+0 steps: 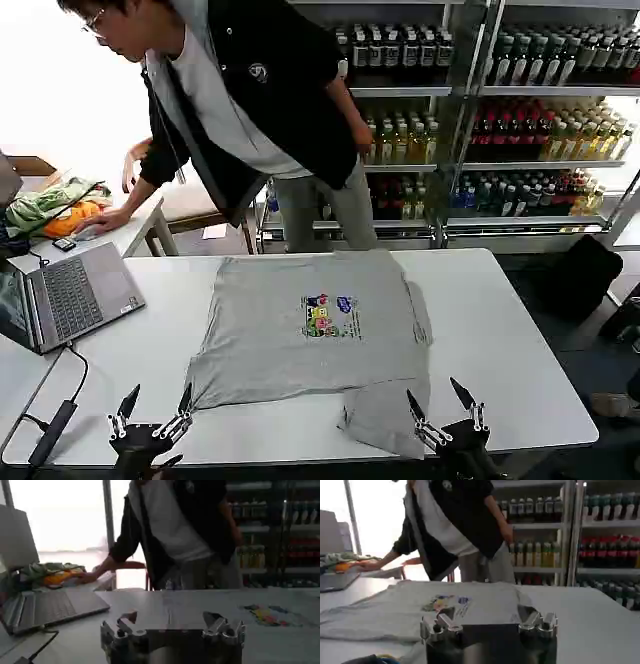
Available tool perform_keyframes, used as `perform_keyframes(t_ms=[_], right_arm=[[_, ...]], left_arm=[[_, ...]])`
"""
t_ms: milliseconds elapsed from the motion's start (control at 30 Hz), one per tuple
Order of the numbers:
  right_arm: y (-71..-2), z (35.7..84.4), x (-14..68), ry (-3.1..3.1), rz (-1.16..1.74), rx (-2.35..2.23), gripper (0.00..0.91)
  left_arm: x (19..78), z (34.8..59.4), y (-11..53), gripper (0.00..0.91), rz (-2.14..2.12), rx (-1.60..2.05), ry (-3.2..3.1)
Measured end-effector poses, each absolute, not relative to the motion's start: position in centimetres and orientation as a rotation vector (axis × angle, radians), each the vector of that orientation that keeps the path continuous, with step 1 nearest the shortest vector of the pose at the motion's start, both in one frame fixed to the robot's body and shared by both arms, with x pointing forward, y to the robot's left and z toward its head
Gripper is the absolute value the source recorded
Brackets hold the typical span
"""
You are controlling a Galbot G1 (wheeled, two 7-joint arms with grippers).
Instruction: Fold and organize the clothes.
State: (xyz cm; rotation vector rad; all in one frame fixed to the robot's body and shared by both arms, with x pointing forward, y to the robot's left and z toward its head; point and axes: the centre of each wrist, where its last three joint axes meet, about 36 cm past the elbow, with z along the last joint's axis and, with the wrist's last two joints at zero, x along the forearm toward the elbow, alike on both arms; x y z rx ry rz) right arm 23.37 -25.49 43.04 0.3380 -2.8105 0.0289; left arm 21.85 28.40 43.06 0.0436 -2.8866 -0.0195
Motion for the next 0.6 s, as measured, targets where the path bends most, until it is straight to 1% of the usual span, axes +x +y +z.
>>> perform_keyframes(t_ms=[100,300,600], right_arm=[[-25.1,43.8,23.5,-2.751,0.043,0.311,0.907],[-24.5,44.4,23.3,-2.639,0.066,0.265,0.907],[-23.6,44.6,22.9,-2.546,0.059,0.216,0.907]], left_arm=[[22.4,43.8,28.6,0.907,-0.008,0.027,-2.812],[23.4,44.4,28.8,0.907,-0.025,-0.02,-2.699],[25.3,44.0,29.1,0.907,-0.044,-0.078,-2.597]])
